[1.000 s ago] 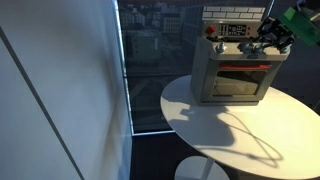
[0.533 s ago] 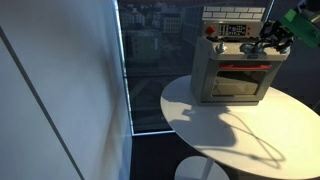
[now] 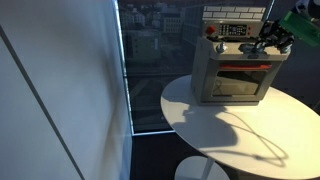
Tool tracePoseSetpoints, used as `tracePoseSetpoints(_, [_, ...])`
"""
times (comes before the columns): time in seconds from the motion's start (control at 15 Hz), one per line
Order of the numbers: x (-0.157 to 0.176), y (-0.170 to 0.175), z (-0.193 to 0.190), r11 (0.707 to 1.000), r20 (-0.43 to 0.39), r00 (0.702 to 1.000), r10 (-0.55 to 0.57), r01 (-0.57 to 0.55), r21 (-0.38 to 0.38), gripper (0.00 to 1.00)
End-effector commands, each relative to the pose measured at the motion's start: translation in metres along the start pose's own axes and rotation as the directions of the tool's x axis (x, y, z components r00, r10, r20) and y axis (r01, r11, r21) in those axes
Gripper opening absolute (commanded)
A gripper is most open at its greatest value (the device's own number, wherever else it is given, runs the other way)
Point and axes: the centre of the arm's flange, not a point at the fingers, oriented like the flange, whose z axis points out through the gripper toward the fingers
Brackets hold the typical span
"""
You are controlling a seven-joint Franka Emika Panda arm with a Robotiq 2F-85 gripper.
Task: Turn the second blue knob from the right to the left
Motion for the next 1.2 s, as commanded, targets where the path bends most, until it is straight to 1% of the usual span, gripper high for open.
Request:
tracePoseSetpoints(0.0, [0.002,-0.011,-0.017,0.998,-0.02,0.999,-0.048,0.047,-0.034,0.11])
tracePoseSetpoints(0.53, [0.0,-0.017,-0.025,0.98,-0.04,0.984,-0.176,0.171,-0.1,0.1])
tracePoseSetpoints(1.13, [-0.001,-0.022,-0.029,0.945,-0.031,0.956,-0.291,0.282,-0.164,0.1])
